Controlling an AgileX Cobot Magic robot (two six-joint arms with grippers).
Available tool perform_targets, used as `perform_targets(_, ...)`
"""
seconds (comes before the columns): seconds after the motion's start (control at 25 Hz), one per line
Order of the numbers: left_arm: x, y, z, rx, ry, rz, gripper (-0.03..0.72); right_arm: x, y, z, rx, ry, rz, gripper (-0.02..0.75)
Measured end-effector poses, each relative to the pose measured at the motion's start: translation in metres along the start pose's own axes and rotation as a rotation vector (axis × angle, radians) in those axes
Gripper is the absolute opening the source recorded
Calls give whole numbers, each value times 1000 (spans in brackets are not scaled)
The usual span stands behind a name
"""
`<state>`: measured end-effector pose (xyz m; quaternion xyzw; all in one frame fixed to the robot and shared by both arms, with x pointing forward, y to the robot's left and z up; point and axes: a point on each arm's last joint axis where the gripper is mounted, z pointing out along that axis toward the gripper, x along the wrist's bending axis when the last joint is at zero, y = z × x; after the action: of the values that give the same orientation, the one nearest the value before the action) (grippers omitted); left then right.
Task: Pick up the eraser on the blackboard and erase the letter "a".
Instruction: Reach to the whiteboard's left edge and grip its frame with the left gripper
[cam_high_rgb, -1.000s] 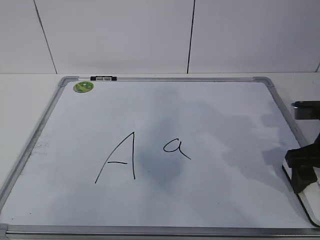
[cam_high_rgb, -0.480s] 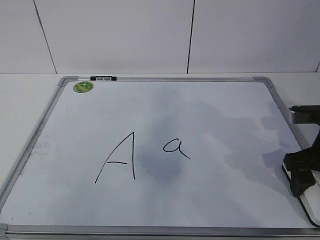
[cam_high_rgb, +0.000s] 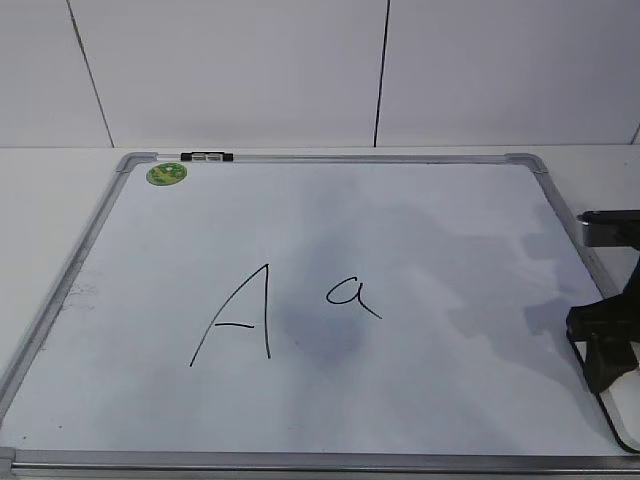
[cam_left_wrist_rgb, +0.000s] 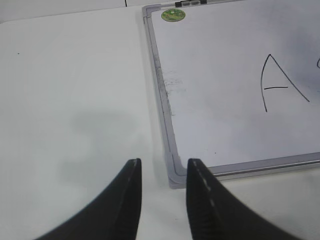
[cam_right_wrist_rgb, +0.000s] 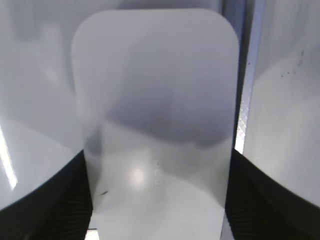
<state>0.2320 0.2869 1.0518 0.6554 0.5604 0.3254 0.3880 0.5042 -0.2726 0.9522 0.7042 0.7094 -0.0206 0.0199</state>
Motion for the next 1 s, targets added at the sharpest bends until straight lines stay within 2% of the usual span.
perform_targets(0.76,0,0,0,0,2,1,235,1,-1,-2,8,14,11,534)
perform_targets(1.0,0,0,0,0,2,1,235,1,-1,-22,-44,33,27,534)
